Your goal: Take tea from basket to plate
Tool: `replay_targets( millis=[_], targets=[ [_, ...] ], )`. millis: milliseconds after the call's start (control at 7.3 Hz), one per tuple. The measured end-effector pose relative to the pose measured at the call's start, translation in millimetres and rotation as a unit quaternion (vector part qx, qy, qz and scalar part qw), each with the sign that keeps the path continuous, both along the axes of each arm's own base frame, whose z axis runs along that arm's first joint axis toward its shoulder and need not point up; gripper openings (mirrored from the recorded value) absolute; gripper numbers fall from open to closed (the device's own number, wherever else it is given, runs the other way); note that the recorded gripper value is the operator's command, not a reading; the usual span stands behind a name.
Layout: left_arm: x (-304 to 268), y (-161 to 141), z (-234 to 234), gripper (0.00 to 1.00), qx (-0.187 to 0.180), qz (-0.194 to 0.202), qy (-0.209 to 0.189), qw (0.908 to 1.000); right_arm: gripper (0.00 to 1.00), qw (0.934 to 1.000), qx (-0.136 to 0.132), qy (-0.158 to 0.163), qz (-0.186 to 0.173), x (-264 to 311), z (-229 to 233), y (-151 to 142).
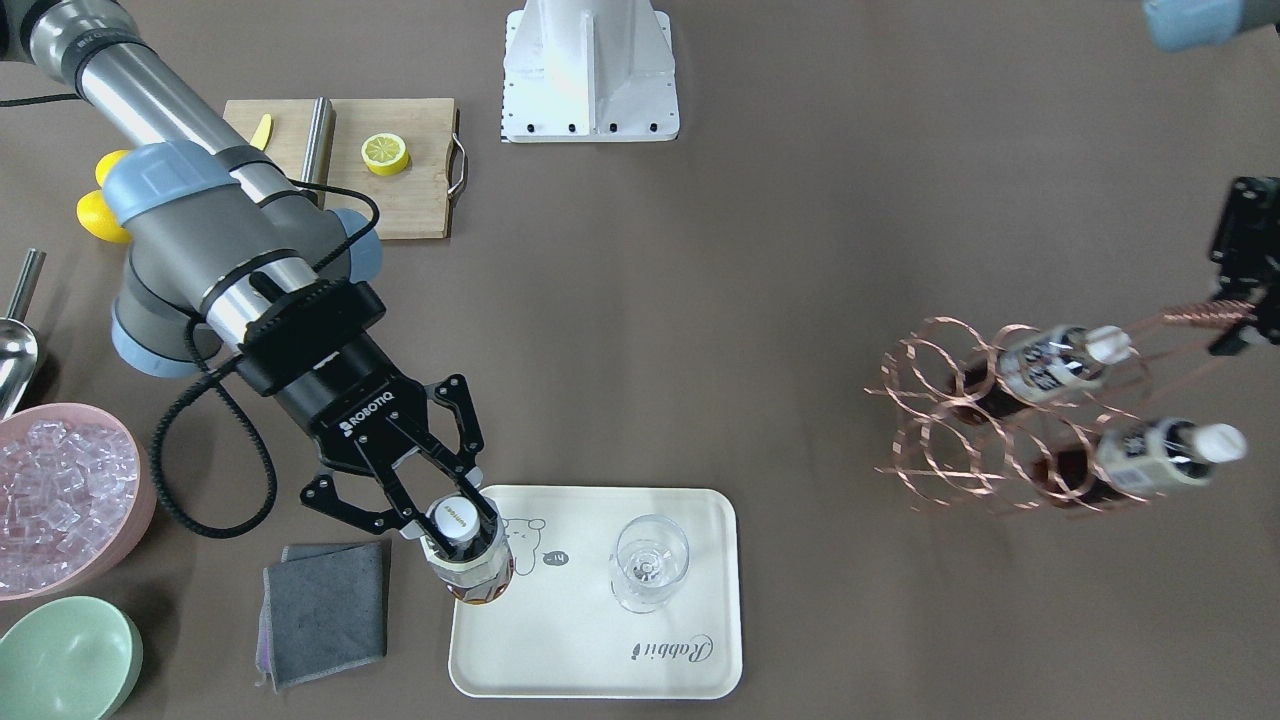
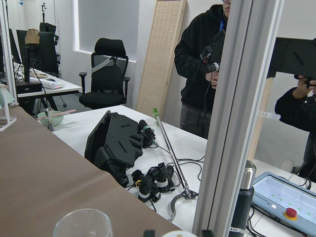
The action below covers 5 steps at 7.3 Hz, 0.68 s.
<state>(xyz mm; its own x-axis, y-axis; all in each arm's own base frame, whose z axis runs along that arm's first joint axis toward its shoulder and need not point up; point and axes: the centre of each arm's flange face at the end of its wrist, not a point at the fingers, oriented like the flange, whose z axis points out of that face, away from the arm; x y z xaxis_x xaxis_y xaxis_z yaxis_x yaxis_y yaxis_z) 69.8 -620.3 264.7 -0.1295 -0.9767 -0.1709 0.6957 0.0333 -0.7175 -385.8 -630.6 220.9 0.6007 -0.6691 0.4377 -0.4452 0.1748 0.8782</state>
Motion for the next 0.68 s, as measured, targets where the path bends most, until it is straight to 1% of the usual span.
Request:
replay_targets(
  millis=[137, 411, 548, 685],
  targets=[
    [-38.5, -34.2, 46.5, 0.00, -0.007, 0.004, -0.003, 1.0000, 0.00, 0.9999, 0.002, -0.010, 0.008, -27.3, 11.3, 7.0],
    [-93.3, -86.5, 136.4, 0.00, -0.011, -0.011, -0.008, 0.9998, 0.00, 0.9998, 0.004, -0.019, 0.010, -54.5, 29.5, 17.7],
    [-113.3, -109.6, 167.1, 0.71, -0.019, -0.021, -0.010, 0.9996, 0.00, 0.9996, 0.008, -0.027, 0.010, -64.8, 45.4, 22.1],
    [-125.1, -128.6, 191.7, 0.98, -0.019, -0.027, -0.013, 0.9994, 0.00, 0.9994, 0.010, -0.032, 0.009, -73.5, 56.7, 27.1]
  ],
)
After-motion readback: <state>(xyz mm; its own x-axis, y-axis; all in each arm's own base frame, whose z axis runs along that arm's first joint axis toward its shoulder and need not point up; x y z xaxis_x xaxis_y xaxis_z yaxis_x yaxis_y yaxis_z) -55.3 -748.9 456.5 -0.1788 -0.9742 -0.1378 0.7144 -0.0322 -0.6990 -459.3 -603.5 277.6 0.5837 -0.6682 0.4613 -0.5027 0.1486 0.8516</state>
